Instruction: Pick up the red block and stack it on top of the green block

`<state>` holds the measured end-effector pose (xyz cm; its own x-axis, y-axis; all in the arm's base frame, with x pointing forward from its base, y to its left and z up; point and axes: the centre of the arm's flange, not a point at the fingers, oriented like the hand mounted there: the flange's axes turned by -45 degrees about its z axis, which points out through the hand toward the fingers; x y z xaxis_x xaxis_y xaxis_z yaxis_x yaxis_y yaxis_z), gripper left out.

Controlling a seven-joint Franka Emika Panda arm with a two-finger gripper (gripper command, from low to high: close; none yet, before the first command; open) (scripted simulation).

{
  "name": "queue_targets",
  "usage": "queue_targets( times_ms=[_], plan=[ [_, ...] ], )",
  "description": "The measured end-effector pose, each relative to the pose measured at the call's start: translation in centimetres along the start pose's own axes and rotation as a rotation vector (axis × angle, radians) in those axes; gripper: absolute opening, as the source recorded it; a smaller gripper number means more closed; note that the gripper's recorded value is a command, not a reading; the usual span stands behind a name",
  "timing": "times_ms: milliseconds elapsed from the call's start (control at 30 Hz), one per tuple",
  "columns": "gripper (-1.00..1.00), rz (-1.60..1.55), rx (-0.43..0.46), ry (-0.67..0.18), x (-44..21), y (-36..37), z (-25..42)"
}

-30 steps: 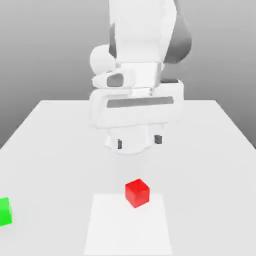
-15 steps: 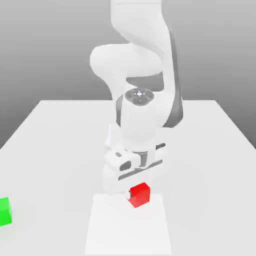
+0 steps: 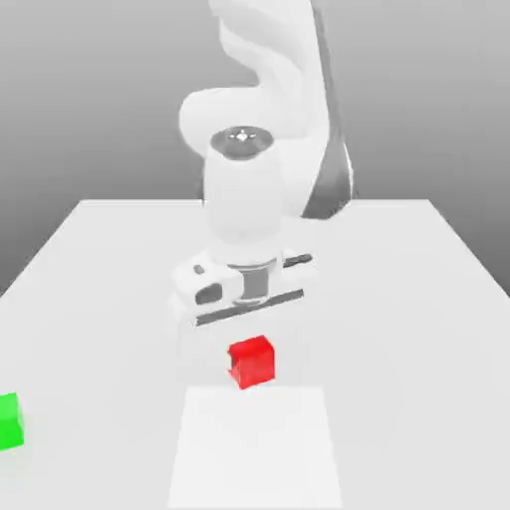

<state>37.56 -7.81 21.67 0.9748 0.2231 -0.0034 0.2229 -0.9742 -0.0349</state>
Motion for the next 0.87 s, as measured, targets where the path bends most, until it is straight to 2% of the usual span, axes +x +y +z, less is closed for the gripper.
queue_targets(
  times_ms=[200,367,500,533,733,867],
  plan=[
    [-1.0,0.328,0.005,0.006,-0.5,13.0,-1.5],
    [-1.0,0.578,-0.023,0.013,-4.1,23.6,-3.2],
    [-1.0,0.62,-0.032,0.015,-4.9,25.6,0.8],
    [1.0,0.622,-0.032,0.015,-5.0,25.7,2.0],
    [1.0,0.623,-0.032,0.014,-5.1,25.7,2.5],
    [1.0,0.622,-0.033,0.016,-5.0,25.6,-1.5]
  ],
)
